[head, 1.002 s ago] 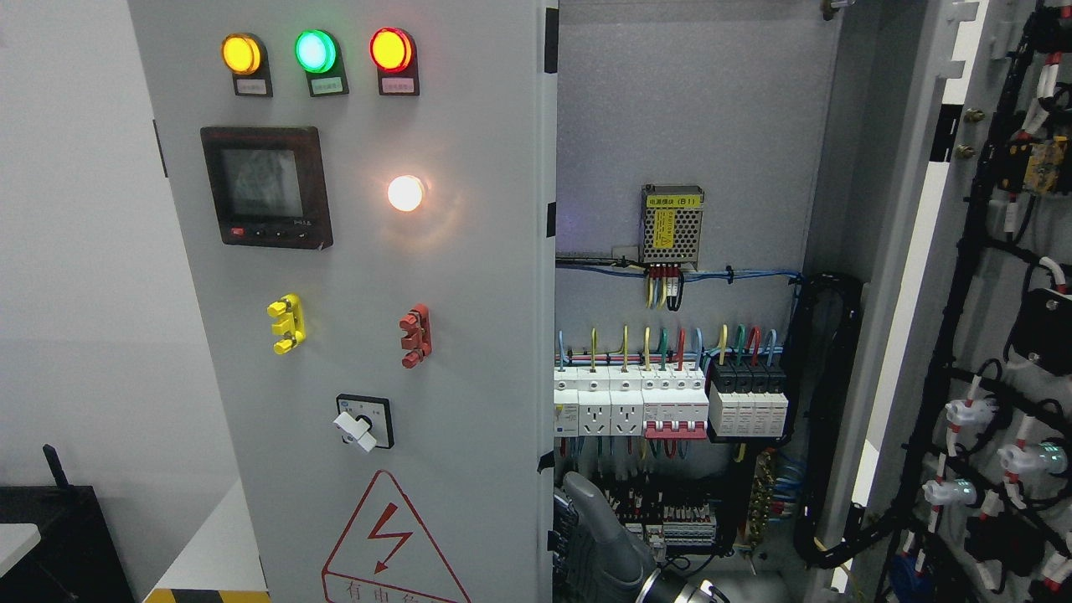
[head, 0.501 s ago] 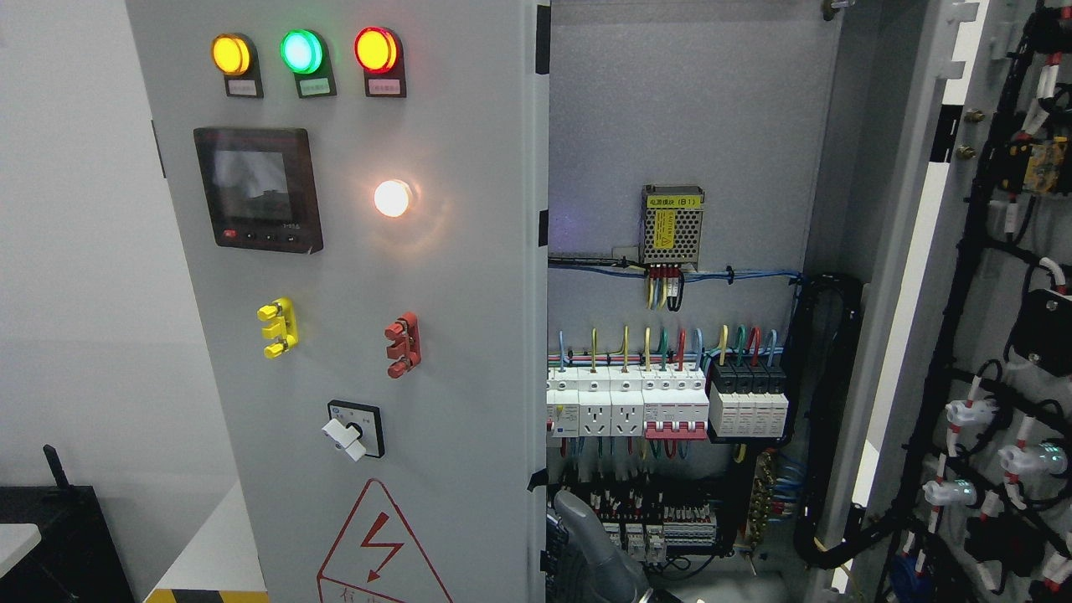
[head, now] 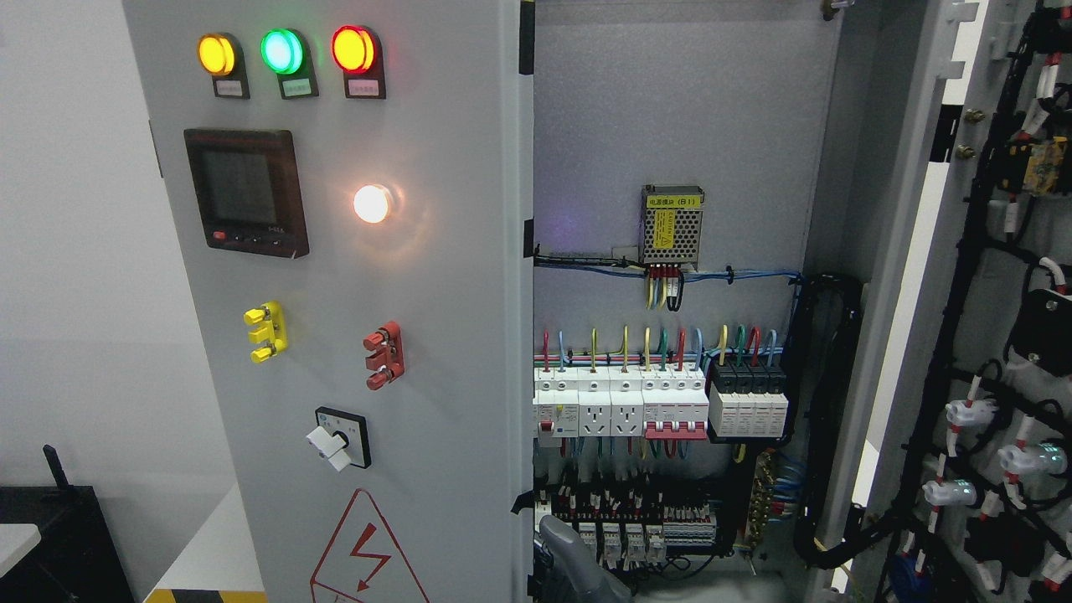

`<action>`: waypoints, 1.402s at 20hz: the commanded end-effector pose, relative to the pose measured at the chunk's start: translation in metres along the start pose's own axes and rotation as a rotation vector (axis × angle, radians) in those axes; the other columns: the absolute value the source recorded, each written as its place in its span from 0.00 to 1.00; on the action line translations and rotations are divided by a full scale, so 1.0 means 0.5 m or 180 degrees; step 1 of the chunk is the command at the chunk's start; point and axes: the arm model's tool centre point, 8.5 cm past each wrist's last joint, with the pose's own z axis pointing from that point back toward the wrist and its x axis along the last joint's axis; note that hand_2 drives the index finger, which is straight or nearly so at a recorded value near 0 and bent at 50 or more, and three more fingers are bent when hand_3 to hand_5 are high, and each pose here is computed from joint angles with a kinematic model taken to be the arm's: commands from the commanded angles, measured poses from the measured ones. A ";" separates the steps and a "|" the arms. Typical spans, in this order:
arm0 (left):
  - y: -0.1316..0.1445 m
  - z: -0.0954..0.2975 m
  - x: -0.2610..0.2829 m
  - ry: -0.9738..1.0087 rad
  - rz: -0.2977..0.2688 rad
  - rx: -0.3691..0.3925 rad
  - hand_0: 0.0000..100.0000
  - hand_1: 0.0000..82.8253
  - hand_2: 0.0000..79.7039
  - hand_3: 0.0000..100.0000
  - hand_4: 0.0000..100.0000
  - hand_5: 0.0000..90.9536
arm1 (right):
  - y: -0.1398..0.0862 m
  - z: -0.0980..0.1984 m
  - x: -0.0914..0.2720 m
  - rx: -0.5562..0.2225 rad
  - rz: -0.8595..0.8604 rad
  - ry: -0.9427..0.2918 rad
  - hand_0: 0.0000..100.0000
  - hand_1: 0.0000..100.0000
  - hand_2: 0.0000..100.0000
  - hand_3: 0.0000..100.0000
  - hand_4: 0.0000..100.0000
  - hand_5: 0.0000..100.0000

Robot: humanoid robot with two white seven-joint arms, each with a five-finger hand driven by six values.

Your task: Open door with both hands

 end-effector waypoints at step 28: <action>0.001 0.000 0.000 -0.0002 0.0014 0.0010 0.00 0.00 0.00 0.00 0.03 0.00 | 0.105 -0.033 -0.009 0.0711 -0.0129 -0.0047 0.11 0.00 0.00 0.00 0.00 0.00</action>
